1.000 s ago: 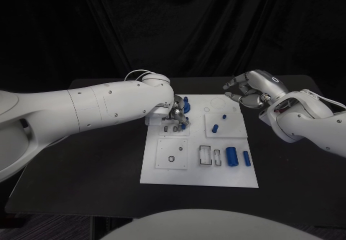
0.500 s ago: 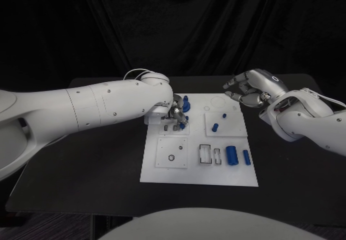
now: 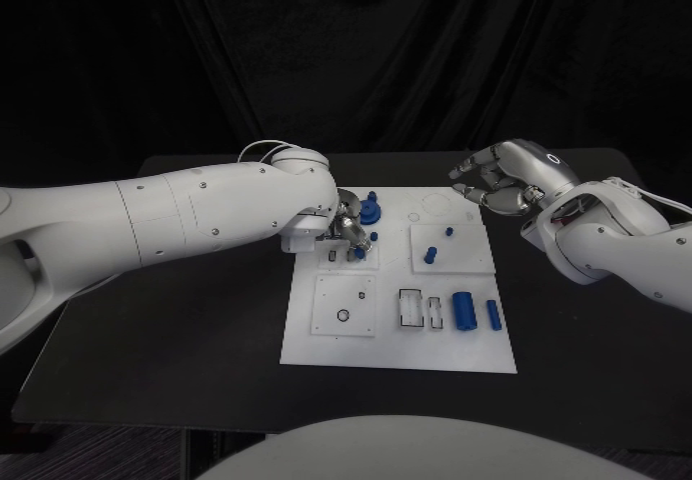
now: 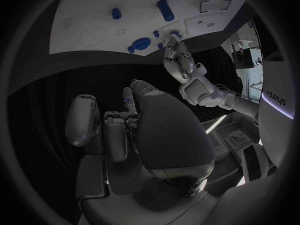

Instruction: Assemble the parts on the task board

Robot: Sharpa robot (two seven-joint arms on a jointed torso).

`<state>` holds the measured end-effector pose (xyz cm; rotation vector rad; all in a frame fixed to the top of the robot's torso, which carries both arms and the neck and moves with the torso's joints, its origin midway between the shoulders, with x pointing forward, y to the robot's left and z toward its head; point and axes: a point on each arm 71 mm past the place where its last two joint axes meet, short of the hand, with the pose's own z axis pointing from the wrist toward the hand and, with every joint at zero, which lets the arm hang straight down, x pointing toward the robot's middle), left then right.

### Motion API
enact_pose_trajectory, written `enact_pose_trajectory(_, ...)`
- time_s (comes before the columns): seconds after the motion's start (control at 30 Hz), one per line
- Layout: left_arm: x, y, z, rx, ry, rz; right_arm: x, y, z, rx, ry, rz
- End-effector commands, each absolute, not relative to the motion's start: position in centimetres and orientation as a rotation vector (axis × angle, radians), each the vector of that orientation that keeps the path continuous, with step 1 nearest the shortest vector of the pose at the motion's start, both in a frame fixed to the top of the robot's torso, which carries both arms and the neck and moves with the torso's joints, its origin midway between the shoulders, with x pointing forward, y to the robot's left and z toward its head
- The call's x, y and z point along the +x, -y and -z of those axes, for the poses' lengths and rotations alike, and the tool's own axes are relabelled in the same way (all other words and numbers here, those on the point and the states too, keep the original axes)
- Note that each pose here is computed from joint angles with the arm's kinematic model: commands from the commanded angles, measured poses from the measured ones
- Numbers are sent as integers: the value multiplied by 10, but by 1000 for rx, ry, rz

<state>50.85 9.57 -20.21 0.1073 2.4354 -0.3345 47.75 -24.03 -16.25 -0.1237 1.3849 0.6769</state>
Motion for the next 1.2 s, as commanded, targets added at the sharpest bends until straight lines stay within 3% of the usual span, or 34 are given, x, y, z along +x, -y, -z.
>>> enact_pose_trajectory(0.03,507,-96,202,79,-2410,363,478,242,164,-107,-1394,-661)
enact_pose_trajectory(1.2,507,-121,204,12,-2396,346,477,241,164,-111,-1398,-665)
